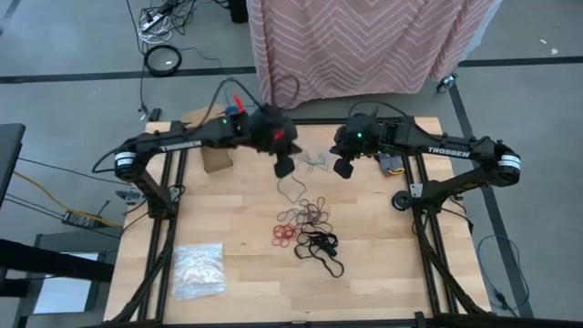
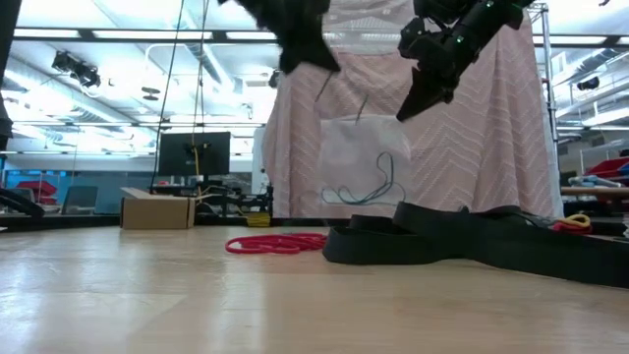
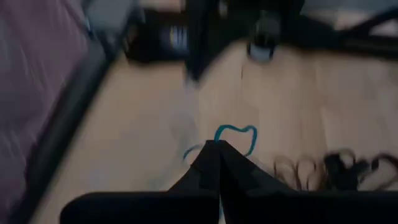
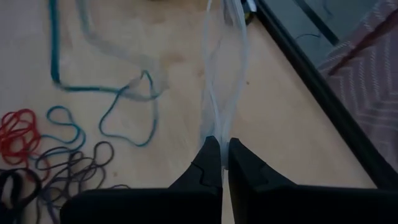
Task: Sort rubber bands
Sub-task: Put the blue rubber band into the transparent zip bag
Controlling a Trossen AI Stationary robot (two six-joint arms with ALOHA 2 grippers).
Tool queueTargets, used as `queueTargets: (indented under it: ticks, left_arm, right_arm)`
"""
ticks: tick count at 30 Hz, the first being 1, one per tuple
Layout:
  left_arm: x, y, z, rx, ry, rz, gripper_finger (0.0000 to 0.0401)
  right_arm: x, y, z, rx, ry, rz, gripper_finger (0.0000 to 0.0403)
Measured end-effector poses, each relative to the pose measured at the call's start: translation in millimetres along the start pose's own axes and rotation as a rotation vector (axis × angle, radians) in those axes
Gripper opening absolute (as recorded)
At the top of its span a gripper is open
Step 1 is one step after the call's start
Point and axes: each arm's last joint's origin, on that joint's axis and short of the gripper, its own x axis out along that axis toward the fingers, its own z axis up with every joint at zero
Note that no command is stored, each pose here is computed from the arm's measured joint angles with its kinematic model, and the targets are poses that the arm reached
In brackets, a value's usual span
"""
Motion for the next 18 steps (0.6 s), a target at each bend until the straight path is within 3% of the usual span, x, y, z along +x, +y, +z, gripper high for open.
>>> queueTargets:
  ticks: [9,18]
  left_arm:
    - [-20.1,7.1,48.6,0.104,-0.165,0.052,0.0]
    - [-8.8,14.6,45.5,0.104,-0.126,0.055,0.0]
  right_arm:
    - [-0.9,10.9,0.5,-0.007,-0.008,0.047,0.0]
    - [-1.2,14.2,0.5,-0.008,-0.009,0.056,0.0]
